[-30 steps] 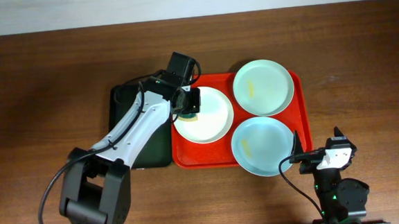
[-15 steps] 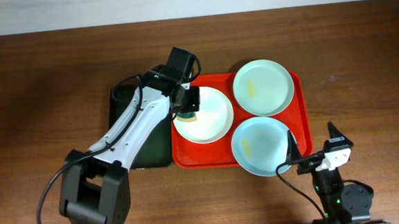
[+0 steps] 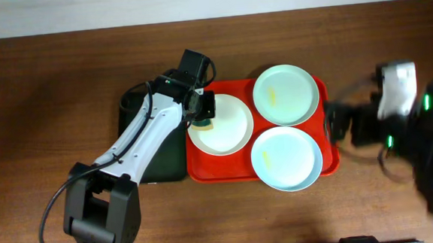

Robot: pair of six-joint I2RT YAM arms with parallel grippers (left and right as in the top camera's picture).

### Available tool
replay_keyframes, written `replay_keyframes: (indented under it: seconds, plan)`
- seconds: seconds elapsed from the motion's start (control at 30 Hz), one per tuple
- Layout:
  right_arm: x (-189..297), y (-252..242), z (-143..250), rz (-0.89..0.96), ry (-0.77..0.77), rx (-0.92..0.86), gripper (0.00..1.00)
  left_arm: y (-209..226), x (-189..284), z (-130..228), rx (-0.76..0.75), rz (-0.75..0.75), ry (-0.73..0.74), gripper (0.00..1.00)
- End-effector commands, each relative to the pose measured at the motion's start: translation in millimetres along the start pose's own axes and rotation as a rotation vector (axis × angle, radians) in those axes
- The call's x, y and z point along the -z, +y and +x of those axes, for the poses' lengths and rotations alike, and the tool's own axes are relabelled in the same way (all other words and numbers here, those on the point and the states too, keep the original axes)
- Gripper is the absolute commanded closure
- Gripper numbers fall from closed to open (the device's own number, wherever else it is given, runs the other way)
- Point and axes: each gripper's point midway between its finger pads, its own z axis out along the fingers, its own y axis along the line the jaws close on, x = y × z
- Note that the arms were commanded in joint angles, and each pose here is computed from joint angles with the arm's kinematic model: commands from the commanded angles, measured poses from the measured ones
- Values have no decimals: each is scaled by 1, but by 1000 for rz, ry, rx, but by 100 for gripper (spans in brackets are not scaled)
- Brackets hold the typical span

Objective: Clean dirty plates on tray and stack at the side
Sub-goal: 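Reach right gripper to the white plate's right rim and grasp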

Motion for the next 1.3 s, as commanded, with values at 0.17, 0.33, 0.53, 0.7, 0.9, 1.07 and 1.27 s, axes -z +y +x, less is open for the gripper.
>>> replay_keyframes:
  seconds: [0.17, 0.33, 0.53, 0.7, 0.9, 1.07, 1.27]
  plan:
    - [-54, 30, -9, -198, 323, -127, 70, -1, 1, -6, 20, 9, -10, 100]
    - [-125, 44, 54, -189, 611, -88, 64, -2, 1, -8, 20, 13, -20, 100]
    - [-209, 60, 113, -211, 817, -62, 63, -3, 1, -8, 19, 14, -20, 100]
    - [-258, 66, 142, -219, 867, -46, 62, -2, 1, -8, 19, 13, -20, 100]
    - [-301, 62, 168, -207, 886, -68, 63, -2, 1, -6, 19, 10, -12, 100]
    - [-314, 59, 180, -197, 893, -88, 69, 5, 1, -5, 12, -23, -10, 100]
    - [-315, 56, 194, -182, 911, -114, 74, 7, -1, -1, 12, -35, 2, 100]
